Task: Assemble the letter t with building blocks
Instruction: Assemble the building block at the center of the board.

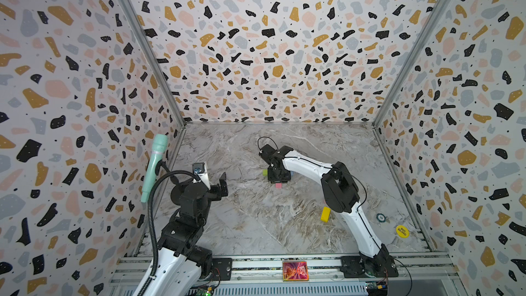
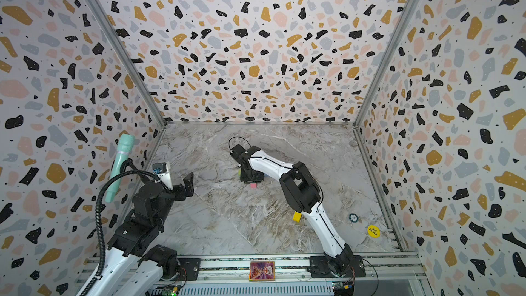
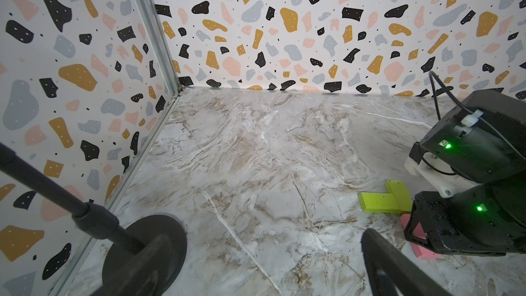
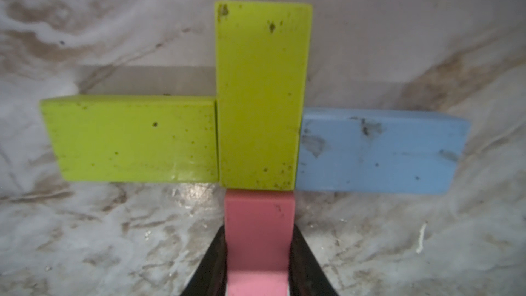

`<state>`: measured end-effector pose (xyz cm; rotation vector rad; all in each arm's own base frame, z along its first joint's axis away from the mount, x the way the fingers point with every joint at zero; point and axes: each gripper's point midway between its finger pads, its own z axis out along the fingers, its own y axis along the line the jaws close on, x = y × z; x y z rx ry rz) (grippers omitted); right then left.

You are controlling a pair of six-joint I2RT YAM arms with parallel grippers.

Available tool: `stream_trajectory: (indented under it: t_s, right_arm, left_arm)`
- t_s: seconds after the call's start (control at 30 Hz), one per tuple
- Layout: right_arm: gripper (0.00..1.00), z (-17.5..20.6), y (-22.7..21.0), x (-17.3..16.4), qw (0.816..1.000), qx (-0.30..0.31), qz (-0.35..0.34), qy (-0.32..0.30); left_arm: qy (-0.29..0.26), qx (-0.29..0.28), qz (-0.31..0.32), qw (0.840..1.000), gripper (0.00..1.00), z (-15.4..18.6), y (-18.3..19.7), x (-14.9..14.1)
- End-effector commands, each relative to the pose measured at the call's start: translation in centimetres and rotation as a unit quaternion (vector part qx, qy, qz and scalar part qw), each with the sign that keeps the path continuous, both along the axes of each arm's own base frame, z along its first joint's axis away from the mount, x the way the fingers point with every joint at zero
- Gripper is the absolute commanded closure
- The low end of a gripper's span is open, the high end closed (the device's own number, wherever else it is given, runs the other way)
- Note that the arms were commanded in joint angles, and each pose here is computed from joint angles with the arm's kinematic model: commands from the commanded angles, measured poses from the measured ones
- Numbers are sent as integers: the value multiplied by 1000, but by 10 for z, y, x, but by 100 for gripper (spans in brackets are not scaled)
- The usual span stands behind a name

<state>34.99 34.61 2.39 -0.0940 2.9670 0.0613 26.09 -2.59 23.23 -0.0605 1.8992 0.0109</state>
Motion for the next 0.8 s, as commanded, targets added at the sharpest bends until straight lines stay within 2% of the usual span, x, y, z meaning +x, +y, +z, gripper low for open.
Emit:
stream_trajectory:
  t_s: [0.0, 0.77]
  right_arm:
    - [66, -29, -19, -5, 999, -46, -9, 20]
    - [63, -24, -15, -4, 999, -35, -6, 16]
  left_arm:
    - [-19, -4, -8, 1000, 0, 8, -4, 2]
    - [-20, -4, -7, 1000, 1, 10, -3, 2]
